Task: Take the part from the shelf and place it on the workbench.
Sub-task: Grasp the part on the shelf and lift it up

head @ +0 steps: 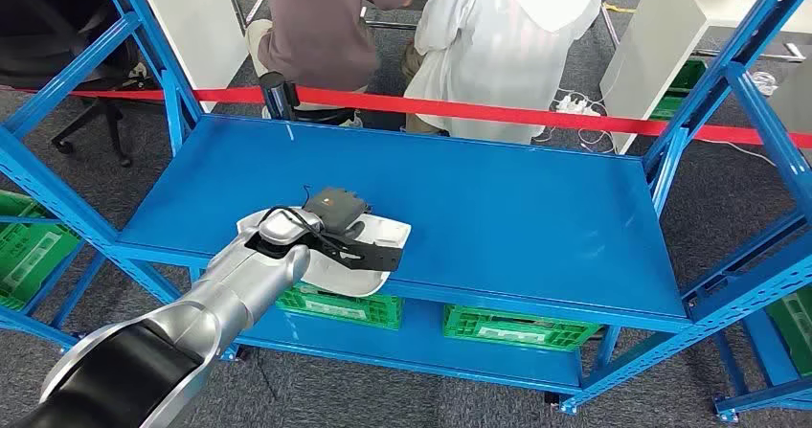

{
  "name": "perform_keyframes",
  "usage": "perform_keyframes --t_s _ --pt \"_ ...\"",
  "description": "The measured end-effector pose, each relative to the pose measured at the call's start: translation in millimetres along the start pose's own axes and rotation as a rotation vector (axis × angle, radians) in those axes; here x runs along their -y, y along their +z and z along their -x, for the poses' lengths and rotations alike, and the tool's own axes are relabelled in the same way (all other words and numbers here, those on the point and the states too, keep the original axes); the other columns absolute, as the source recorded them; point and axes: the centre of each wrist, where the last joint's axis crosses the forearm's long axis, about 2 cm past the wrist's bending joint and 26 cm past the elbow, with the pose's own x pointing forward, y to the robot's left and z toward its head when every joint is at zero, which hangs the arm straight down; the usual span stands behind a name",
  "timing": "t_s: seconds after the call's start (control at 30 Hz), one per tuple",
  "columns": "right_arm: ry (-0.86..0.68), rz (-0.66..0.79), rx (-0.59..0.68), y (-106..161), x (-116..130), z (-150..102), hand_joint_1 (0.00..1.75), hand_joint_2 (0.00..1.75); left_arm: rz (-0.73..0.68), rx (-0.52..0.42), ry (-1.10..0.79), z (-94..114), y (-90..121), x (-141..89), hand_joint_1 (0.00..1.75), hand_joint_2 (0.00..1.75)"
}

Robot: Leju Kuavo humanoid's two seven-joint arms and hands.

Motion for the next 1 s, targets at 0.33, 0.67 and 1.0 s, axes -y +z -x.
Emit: perform_keyframes --t_s 0.33,0.67,1.0 --pt "-0.006 0.001 0.000 0.0 0.3 0.2 0.00 0.00 -0.013 0.010 0.006 -0.6 -0.3 -1.4 1.75 1.75" --pt "-0.011 0.000 0.000 0.0 0.5 0.4 0.00 0.00 -0.092 0.044 0.051 -0.6 -0.2 -2.6 1.75 1.75" --pt "-0.015 0.002 0.000 0.0 0.9 0.6 0.00 0.00 -0.112 0.073 0.051 -0.6 -0.1 -3.0 1.75 1.75"
